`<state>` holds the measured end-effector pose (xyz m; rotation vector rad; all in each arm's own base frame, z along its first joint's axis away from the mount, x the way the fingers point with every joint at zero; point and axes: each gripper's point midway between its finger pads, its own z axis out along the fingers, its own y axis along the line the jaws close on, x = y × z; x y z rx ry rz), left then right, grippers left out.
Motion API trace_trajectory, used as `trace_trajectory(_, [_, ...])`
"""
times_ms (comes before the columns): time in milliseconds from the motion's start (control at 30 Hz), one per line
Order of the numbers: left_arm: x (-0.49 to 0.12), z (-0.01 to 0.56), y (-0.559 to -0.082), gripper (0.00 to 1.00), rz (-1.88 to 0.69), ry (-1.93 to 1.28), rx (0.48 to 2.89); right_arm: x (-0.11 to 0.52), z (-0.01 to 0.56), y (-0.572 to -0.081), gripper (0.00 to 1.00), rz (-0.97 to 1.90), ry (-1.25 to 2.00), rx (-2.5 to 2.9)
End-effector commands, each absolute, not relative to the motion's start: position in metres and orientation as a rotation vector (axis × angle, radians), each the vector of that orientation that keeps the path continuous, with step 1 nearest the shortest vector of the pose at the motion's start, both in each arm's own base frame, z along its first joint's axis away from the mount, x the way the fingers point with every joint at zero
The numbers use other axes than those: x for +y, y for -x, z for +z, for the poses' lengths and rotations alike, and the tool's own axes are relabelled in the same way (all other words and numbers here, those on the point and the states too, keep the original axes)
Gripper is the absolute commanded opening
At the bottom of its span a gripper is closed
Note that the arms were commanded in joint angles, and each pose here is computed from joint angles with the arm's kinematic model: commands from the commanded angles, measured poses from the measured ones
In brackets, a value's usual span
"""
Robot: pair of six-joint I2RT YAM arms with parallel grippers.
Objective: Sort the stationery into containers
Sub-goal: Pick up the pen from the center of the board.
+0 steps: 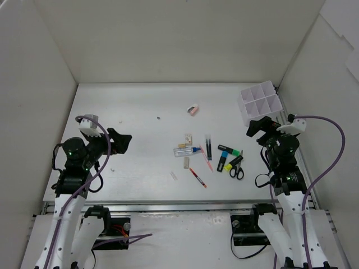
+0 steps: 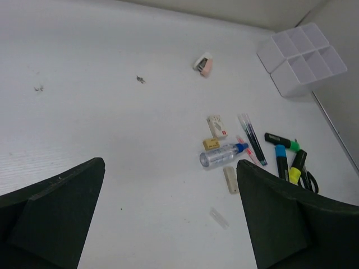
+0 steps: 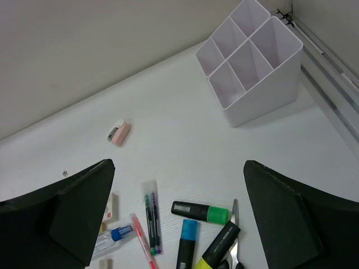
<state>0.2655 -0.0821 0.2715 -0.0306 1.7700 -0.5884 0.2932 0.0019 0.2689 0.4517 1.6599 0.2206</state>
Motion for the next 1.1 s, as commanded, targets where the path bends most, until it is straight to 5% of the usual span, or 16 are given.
trace_trajectory(0, [-0.105,0.292,-0.264,0.99,-0.655,-0.194,1.695,0.006,0.295,-0.299,0.98,0.251,-0.422,1.596])
trace_trajectory(300, [-0.111,0.284,-0.259,1.00,-0.665,-0.282,1.681,0.073,0.274,-0.319,0.98,0.439,-0.054,1.828])
trace_trajectory(467, [-0.116,0.267,-0.258,0.99,-0.695,-0.290,1.730,0.133,0.215,-0.307,0.97,0.376,0.201,2.057])
trace_trajectory(1067, [-0.127,0.189,-0.264,1.00,-0.773,0.071,2.026,0.210,0.052,-0.210,0.65,0.194,0.633,2.618])
